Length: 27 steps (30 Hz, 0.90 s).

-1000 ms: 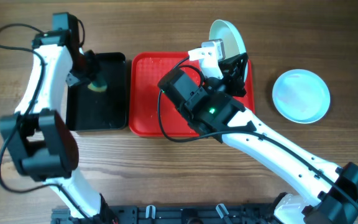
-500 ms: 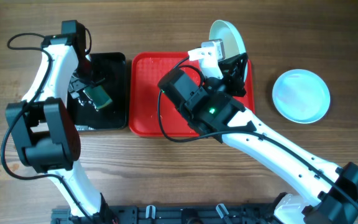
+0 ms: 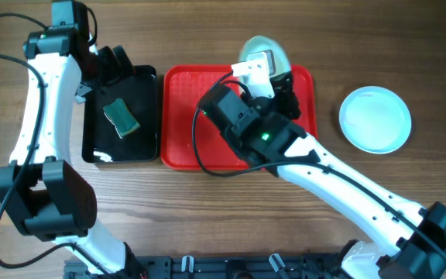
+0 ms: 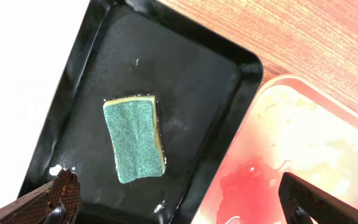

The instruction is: Clean dirty plates on tray and stack at the side

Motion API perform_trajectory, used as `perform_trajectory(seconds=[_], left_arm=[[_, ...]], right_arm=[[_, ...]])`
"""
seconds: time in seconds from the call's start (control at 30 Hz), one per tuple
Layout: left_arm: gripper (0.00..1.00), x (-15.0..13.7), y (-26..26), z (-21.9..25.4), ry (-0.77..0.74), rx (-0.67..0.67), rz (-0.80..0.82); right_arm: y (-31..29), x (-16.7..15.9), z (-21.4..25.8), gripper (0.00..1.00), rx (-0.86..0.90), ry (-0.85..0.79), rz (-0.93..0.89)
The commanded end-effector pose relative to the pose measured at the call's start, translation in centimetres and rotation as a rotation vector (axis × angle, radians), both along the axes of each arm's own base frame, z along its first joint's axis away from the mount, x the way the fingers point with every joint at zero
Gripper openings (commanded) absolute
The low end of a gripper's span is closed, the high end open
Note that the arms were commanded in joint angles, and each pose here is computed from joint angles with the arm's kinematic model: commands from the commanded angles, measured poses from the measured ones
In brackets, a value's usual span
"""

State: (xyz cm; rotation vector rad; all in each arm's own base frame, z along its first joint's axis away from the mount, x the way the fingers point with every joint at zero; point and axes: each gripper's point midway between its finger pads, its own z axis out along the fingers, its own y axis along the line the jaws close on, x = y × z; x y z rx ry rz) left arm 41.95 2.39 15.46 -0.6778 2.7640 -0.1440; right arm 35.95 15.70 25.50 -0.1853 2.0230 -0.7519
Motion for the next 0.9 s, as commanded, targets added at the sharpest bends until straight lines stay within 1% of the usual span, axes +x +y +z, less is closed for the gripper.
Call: perform_trajectory(seconds=[0.0, 0.1, 0.2, 0.33, 0.4, 0.53, 0.63, 0.87], left_arm=[[1.0, 0.1, -1.2, 0.4, -0.009, -0.013, -0.022], [1.0, 0.2, -1.9, 0.5, -0.013, -0.012, -0.039], [1.0, 0.3, -2.7, 0.5, -0.014, -0.012, -0.058], [1.0, 0.3, -3.6, 0.4, -0.016, -0.012, -0.081], [1.0, 0.5, -4.4, 0.5, -0.023, -0.012, -0.098], [1.0, 0.6, -5.9, 0.5, -0.031, -0.014, -0.129], [1.0, 0.7, -7.3, 0.6, -0.041, -0.014, -0.163], [1.0, 0.7, -9.8, 0.8, -0.056, -0.016, -0.222]], right_arm=[[2.9, 0.5, -5.0, 0.04, 0.403, 0.233, 0.099], [2.3, 1.2, -6.3, 0.04, 0.528, 0.322, 0.107], [0.3, 2.3, -7.2, 0.04, 0.644, 0.386, 0.085], [-3.4, 3.6, -7.7, 0.04, 0.772, 0.416, 0.02], [-6.4, 4.4, -7.8, 0.04, 0.857, 0.42, -0.019], [-12.1, 5.1, -7.8, 0.04, 0.946, 0.391, -0.113], [-17.6, 4.5, -8.4, 0.04, 0.977, 0.363, -0.261], [-28.3, 0.8, -11.5, 0.04, 1.03, 0.339, -0.582]])
